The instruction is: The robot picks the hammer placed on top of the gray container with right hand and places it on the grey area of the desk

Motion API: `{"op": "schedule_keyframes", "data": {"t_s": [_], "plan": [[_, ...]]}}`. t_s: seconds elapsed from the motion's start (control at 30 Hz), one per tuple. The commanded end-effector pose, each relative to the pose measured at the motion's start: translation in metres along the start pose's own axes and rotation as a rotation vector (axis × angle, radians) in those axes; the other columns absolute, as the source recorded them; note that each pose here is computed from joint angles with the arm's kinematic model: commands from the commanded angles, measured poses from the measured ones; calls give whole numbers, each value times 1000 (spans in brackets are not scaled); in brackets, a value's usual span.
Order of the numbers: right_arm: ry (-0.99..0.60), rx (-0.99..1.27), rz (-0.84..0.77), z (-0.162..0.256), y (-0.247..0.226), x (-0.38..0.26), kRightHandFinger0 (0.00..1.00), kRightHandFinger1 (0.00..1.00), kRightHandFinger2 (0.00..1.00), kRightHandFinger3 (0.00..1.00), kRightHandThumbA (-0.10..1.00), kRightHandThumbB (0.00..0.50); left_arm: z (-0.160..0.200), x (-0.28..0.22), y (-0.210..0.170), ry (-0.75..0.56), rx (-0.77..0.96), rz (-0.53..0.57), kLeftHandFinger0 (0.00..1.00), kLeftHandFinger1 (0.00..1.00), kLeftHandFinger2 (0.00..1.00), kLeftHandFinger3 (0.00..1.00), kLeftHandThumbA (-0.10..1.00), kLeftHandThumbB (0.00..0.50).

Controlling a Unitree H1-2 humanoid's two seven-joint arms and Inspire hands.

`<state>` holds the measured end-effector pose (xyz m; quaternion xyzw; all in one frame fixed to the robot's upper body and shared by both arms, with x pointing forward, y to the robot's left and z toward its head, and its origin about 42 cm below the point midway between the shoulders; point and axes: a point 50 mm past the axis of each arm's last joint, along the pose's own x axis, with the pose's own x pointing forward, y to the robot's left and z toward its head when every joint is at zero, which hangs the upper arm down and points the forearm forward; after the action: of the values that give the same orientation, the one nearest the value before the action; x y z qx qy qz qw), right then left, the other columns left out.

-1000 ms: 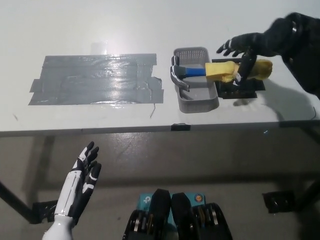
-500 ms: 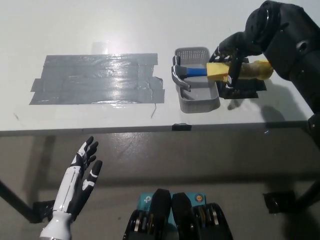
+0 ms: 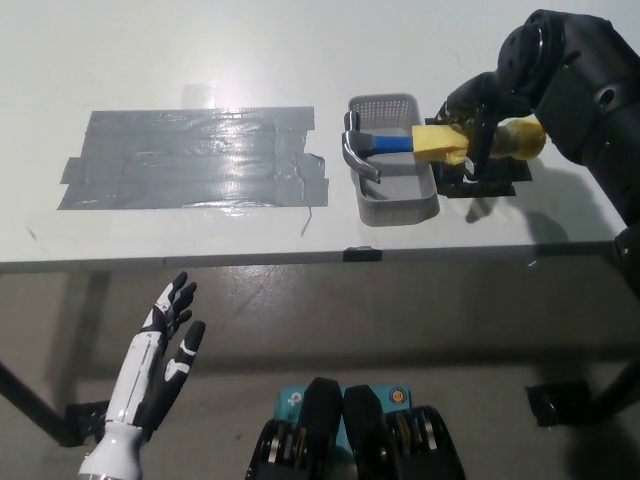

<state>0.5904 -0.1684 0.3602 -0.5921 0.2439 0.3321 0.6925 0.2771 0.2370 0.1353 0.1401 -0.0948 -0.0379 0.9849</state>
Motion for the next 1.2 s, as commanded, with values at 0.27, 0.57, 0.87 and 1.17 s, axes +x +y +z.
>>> {"op": "schedule_keyframes", "data": {"t_s": [0.27,0.57,0.87,1.17], "plan": [[21,-3,-73,-6,-21,-17,1000,1000,1000,1000,1000,342,8,2,3,-46,19,-4,1000,1000,1000,1000,889,85],[56,-35,-90,-10,-18,-12,1000,1000,1000,1000,1000,365,13,6,4,-60,24,-8,1000,1000,1000,1000,914,76],[50,-18,-101,-10,-15,-9,1000,1000,1000,1000,1000,379,13,6,5,-60,27,-26,1000,1000,1000,1000,919,88],[-3,-1,-153,-10,-13,-5,1000,1000,1000,1000,1000,352,14,6,5,-68,57,-40,1000,1000,1000,1000,909,107]]}}
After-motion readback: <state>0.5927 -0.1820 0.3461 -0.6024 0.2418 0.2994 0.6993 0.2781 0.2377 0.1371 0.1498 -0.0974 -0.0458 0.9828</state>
